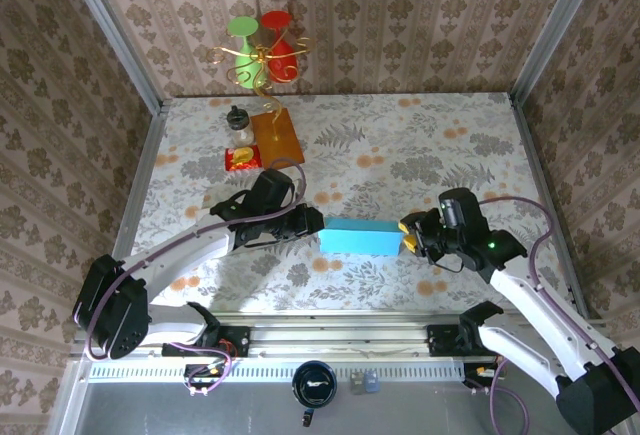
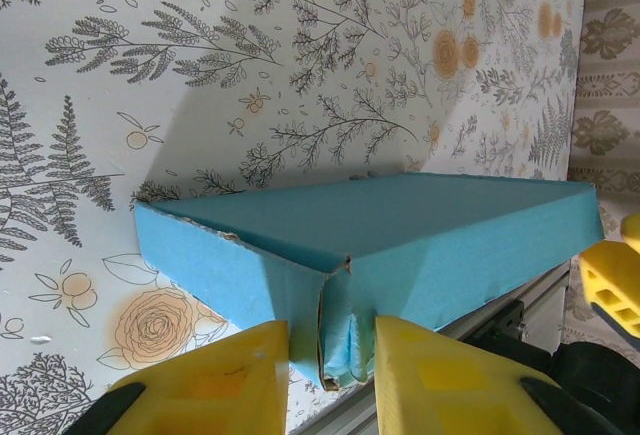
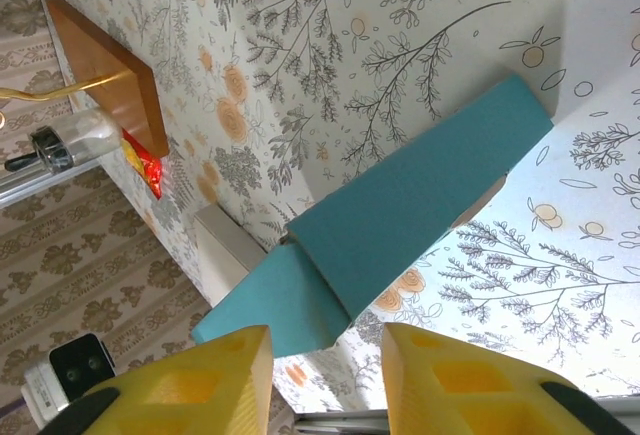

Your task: Fold the paper box

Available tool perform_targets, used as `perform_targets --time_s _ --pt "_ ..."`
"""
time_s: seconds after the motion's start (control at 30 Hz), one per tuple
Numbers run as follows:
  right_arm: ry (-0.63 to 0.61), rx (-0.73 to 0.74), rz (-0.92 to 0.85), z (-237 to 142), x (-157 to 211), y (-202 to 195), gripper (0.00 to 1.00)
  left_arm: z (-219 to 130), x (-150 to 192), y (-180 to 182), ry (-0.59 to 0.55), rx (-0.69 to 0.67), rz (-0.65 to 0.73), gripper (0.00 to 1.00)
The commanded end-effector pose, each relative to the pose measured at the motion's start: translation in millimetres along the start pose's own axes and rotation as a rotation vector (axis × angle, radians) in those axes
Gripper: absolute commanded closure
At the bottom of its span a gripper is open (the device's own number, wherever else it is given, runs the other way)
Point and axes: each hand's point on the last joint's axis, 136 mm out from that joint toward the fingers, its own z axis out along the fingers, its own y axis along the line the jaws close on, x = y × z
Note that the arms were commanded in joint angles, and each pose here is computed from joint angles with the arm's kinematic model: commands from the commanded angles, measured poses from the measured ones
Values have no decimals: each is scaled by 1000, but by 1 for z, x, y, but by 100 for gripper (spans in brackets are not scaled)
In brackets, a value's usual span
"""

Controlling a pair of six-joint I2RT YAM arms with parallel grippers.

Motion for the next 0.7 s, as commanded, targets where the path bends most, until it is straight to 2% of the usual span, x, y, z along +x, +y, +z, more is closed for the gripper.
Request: perform_targets --time_s 0.0,0.2,0.47,0.67 --pt "-28 68 5 -6 -3 -18 66 8 29 42 90 -144 -27 74" --pt "-22 89 77 13 -6 -38 67 10 31 40 91 -142 -22 74" --pt "4 181 96 10 -1 -59 69 10 31 40 87 -143 -14 74" --pt "-17 81 115 -5 -5 -29 65 10 25 32 39 -106 64 75"
